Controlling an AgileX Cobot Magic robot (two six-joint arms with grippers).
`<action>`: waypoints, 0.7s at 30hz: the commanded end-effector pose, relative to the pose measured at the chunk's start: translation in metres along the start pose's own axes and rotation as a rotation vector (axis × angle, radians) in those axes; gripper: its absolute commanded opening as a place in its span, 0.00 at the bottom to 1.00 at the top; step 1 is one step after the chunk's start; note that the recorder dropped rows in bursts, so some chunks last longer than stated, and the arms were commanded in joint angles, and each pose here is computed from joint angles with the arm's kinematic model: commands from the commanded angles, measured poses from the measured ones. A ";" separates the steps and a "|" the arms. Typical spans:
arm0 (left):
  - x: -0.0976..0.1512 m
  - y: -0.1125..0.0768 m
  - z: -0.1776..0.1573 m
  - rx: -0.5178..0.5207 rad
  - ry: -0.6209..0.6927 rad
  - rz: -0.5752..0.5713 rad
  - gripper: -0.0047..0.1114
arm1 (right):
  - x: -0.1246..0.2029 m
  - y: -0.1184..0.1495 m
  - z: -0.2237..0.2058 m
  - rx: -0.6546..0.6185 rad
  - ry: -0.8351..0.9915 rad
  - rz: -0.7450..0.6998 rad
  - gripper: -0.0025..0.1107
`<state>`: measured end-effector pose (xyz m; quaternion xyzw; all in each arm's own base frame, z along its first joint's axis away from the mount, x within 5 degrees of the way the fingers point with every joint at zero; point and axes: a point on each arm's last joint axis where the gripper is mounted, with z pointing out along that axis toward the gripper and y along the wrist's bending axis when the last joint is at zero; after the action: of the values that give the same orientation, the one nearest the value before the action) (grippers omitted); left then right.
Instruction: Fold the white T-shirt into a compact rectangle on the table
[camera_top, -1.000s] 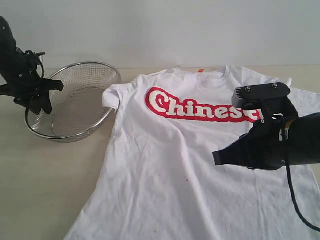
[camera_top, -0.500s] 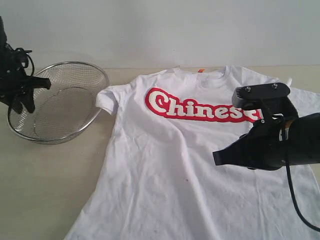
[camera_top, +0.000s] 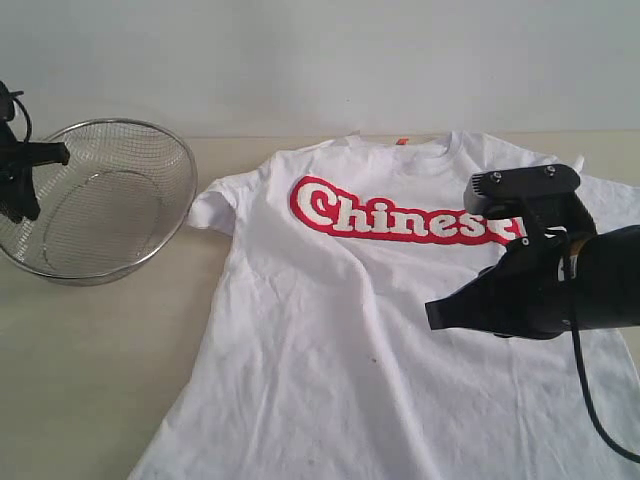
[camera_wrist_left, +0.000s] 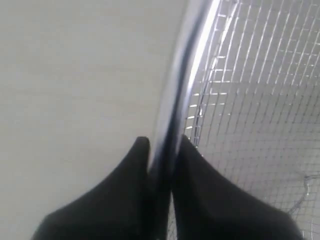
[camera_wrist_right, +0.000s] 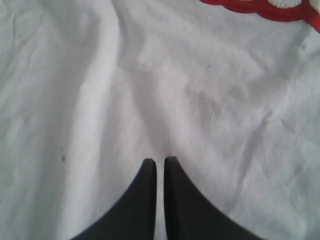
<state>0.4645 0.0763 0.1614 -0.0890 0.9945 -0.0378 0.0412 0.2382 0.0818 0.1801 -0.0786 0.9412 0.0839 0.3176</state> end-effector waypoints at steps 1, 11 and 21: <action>0.002 0.002 0.001 -0.026 0.019 0.027 0.28 | 0.000 -0.001 0.000 0.003 -0.006 -0.013 0.02; 0.002 0.004 -0.018 -0.062 -0.023 0.031 0.58 | 0.000 -0.001 0.000 0.003 -0.006 -0.013 0.02; 0.004 -0.050 -0.092 0.290 -0.274 0.120 0.54 | 0.000 -0.001 0.001 0.003 -0.006 -0.013 0.02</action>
<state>0.4598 0.0642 0.2353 -0.0738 0.9824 -0.0814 0.1513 0.2382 0.0818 0.1801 -0.0786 0.9412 0.0839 0.3176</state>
